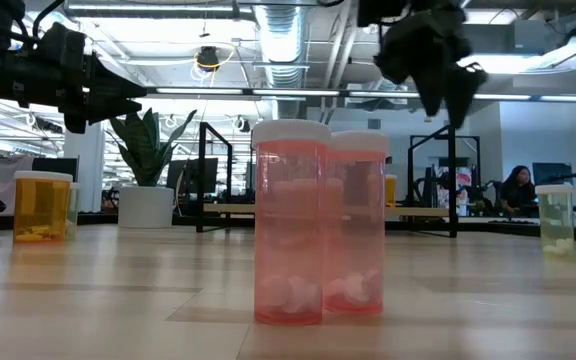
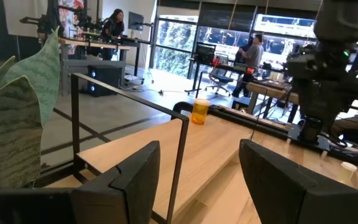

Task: Pick and place medicine bottles onto shelf by color
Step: Put the yellow pill bottle on the shelf

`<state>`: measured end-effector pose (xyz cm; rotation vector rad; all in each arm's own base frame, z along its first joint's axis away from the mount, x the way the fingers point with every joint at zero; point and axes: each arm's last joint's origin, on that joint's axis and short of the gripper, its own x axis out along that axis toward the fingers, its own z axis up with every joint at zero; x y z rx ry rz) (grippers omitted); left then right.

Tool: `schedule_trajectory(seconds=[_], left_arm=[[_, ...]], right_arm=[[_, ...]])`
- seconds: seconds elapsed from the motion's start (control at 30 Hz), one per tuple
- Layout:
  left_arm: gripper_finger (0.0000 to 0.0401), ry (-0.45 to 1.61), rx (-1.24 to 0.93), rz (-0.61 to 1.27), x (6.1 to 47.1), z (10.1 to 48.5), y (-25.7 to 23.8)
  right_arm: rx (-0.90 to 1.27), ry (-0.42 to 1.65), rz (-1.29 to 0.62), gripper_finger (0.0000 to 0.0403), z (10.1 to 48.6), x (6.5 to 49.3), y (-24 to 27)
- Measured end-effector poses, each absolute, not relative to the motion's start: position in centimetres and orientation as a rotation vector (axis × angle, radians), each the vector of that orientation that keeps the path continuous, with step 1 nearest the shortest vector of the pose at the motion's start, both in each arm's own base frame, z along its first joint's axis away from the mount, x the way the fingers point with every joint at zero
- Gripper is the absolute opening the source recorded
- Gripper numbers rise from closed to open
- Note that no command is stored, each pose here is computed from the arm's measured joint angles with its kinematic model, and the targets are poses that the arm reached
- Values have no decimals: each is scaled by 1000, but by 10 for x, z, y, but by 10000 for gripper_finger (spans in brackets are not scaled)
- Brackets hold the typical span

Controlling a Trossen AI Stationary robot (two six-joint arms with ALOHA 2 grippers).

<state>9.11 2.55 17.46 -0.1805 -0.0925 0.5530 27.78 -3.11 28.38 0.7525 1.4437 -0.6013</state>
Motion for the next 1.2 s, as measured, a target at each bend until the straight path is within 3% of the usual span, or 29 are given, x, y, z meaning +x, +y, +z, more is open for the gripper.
schedule_trajectory(seconds=[0.2, 0.33, 0.53, 0.67, 0.83, 1.2], left_arm=[[208, -93, -181, 553, 91, 175, 26], [208, -93, -181, 553, 91, 175, 26], [208, -92, -181, 553, 91, 175, 26], [208, -92, -181, 553, 91, 175, 26], [208, -93, -181, 553, 91, 175, 26], [208, -92, -181, 553, 91, 175, 26]], right_arm=[[927, 1289, -753, 303, 265, 247, 11], [1001, 1289, -899, 304, 250, 234, 36], [1022, 1267, -955, 311, 238, 231, 66], [1023, 1195, -1030, 332, 235, 230, 75], [1009, 1209, -1099, 391, 223, 234, 81], [1003, 1208, -1125, 397, 207, 240, 84]])
